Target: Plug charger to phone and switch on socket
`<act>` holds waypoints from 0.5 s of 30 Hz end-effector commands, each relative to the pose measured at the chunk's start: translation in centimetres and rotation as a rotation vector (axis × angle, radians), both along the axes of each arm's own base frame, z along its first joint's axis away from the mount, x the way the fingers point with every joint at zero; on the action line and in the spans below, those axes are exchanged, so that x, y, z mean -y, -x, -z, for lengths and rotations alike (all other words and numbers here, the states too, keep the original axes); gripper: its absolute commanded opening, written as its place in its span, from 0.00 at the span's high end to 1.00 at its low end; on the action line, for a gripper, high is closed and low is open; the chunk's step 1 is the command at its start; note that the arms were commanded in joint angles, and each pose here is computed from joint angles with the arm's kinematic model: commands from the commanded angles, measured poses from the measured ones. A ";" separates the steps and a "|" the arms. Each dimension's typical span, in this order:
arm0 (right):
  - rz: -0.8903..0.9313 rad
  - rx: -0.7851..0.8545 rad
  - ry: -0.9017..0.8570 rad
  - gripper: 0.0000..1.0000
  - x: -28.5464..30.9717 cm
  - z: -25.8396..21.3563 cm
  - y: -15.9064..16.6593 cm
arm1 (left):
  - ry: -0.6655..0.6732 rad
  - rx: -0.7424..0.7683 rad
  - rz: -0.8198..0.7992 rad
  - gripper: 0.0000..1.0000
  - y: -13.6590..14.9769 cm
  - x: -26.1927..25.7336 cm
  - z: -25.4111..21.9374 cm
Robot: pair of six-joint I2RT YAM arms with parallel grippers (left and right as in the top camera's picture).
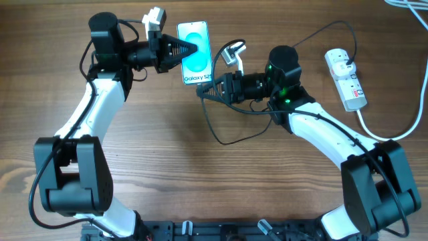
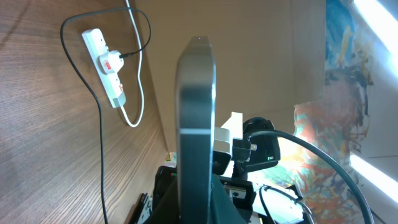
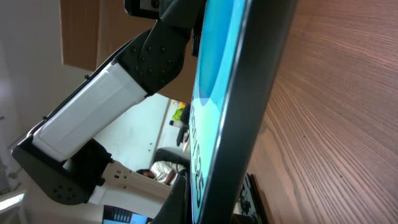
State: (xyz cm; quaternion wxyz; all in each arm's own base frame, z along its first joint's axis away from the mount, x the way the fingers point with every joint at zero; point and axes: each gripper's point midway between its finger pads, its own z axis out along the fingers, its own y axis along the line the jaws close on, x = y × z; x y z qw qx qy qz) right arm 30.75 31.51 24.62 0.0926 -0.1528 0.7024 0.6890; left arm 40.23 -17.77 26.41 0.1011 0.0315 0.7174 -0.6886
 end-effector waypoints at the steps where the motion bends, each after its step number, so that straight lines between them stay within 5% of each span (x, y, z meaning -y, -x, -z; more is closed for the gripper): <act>1: 0.118 0.039 -0.008 0.96 0.2 -0.9 -2.3 | 0.032 0.063 0.182 0.96 3.6 2.1 -1.7; 15: 0.147 0.037 -0.013 0.96 1.2 -1.1 -3.2 | 0.032 0.063 0.186 0.96 3.7 2.3 -1.7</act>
